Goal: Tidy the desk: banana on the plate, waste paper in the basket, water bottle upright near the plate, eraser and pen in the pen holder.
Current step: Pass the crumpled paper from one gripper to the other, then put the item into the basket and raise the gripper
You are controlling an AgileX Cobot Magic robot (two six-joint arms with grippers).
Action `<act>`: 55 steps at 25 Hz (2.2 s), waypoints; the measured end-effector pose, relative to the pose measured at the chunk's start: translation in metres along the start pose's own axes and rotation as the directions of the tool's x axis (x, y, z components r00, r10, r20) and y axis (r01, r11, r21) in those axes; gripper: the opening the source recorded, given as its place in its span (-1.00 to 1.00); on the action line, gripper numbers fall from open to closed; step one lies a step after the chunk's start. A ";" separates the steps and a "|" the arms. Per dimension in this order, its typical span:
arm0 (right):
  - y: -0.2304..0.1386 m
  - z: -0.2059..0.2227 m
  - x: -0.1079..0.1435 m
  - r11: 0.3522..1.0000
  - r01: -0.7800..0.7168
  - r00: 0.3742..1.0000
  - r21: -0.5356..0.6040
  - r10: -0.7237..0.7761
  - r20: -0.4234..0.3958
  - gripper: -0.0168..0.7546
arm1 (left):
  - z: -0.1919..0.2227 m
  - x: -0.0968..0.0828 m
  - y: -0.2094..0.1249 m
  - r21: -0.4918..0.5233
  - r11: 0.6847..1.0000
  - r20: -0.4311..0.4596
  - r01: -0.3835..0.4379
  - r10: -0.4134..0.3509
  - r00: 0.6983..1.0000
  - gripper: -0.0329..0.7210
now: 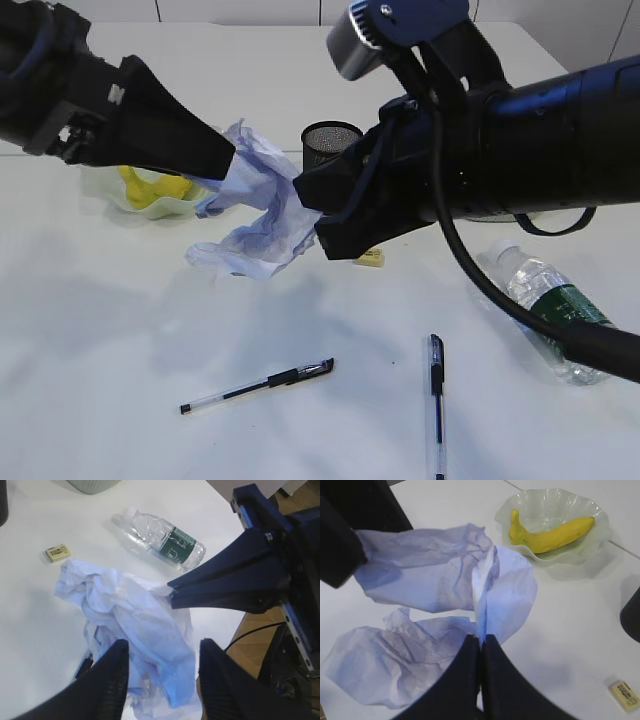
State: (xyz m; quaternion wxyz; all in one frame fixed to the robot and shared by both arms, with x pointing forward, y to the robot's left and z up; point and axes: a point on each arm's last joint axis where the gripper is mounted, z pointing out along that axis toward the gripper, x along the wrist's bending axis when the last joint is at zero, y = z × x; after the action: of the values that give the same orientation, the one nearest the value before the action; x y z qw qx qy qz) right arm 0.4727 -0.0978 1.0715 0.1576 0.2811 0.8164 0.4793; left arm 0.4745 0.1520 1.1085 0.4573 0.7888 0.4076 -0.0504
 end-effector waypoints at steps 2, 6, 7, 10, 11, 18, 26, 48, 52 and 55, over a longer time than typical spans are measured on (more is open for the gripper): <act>0.000 0.000 0.000 1.000 0.000 1.000 0.000 0.000 0.000 -0.99 | -0.002 -0.002 0.000 -0.002 1.000 0.002 -0.006 0.006 1.000 0.07; 0.000 0.000 0.000 1.000 0.000 1.000 0.000 0.000 0.000 -0.99 | -0.013 -0.010 0.000 -0.029 0.999 -0.004 -0.037 0.037 0.999 0.23; 0.000 0.000 0.000 1.000 0.000 1.000 0.000 0.000 0.000 -0.99 | -0.017 -0.013 0.000 -0.038 0.998 -0.008 -0.050 0.049 0.999 0.26; 0.000 0.000 0.000 1.000 0.000 1.000 0.000 0.000 0.000 -0.99 | -0.028 -0.020 0.000 -0.062 0.995 -0.019 -0.082 0.081 0.997 0.33; 0.000 0.000 0.000 1.000 0.000 1.000 0.000 0.000 0.000 -0.99 | -0.031 -0.022 0.000 -0.069 0.994 -0.021 -0.090 0.089 0.996 0.34; -0.001 -0.002 -0.011 1.000 -0.016 0.999 0.000 0.016 0.031 -0.99 | -0.040 -0.026 -0.003 -0.070 0.989 -0.059 -0.127 0.123 0.991 0.35; -0.006 -0.011 -0.045 0.998 -0.070 0.989 -0.006 0.070 0.132 -0.99 | -0.041 -0.020 -0.006 -0.027 0.991 -0.119 -0.131 0.127 0.985 0.35; -0.015 -0.046 -0.122 0.990 -0.113 0.873 -0.088 0.141 0.466 -1.00 | -0.045 -0.003 -0.008 0.002 0.997 -0.303 -0.076 0.073 0.950 0.35; -0.016 -0.053 -0.134 0.988 -0.106 0.835 -0.109 0.148 0.530 -0.99 | -0.047 0.003 -0.007 -0.001 0.998 -0.364 -0.064 0.059 0.930 0.35; -0.017 -0.057 -0.139 0.990 -0.090 0.817 -0.107 0.135 0.560 -0.99 | -0.050 0.008 -0.007 -0.007 0.999 -0.400 -0.051 0.044 0.915 0.35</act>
State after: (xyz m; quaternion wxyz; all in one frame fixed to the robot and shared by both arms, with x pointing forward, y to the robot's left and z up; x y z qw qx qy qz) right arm 0.5476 -0.2294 1.0831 0.3745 0.4523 0.6959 0.4134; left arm 0.4603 0.1962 1.1289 0.3723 0.7883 0.4733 0.1263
